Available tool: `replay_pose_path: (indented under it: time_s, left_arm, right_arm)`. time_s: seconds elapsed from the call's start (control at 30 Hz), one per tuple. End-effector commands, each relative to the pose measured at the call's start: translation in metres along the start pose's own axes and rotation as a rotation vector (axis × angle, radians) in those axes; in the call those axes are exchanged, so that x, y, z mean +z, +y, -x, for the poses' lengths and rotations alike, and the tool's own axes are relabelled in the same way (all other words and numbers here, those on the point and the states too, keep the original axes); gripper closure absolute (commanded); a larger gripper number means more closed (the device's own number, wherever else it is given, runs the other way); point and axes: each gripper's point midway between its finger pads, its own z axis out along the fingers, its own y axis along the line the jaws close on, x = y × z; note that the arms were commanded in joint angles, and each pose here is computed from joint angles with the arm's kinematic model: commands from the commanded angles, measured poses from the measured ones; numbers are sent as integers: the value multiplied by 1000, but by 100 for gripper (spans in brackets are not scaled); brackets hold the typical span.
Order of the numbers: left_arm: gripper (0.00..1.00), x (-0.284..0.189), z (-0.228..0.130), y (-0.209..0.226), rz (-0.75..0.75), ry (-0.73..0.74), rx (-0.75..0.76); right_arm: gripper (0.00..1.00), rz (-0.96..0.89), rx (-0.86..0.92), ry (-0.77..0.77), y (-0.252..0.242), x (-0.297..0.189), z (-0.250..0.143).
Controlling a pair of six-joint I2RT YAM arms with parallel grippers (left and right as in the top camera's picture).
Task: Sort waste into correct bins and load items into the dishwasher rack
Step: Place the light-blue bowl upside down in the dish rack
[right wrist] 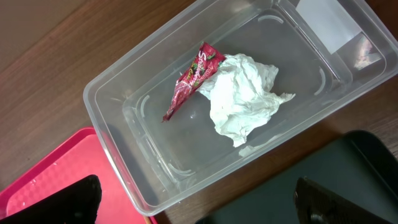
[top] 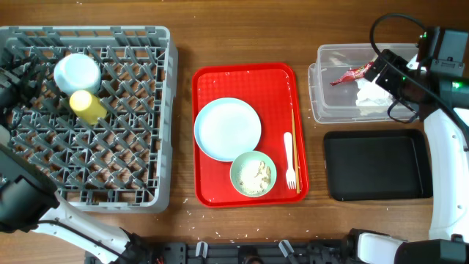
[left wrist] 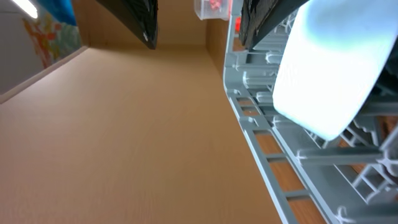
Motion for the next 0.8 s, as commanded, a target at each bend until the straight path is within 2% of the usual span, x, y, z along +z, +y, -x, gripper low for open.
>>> replay_pose_path:
  time_s: [0.0,0.13,0.17,0.27,0.33,0.4,0.47,0.53,0.6,0.77]
  left_arm:
    - [61,-1,-7,-33,-22,15,48]
    - [80,31,-30,-57,-37,81,205]
    - [96,54,-42,-53,-15,103,232]
    - [96,83,-50,-9,207,41,214]
    - [96,77,-53,19,461,-23,266]
    - [96,67,-52,13,595,-66,382]
    - [96,46,-41,-6,784,-192,513]
    - [96,33,-31,-15,896,-290,563]
    - [96,23,-26,-2,1002,-326,560]
    - [96,29,-35,48,1065,-230,481]
  right_arm:
    - [0,-4,11,-19,1,-3,6]
    - [0,-4,11,-19,1,-3,6]
    - [0,-4,11,-19,1,-3,6]
    - [0,-4,11,-19,1,-3,6]
    - [0,-4,11,-19,1,-3,6]
    - [0,-4,11,-19,1,-3,6]
    - [0,-4,11,-19,1,-3,6]
    - [0,-4,11,-19,1,-3,6]
    - [0,-4,11,-19,1,-3,6]
    - [0,-4,11,-19,1,-3,6]
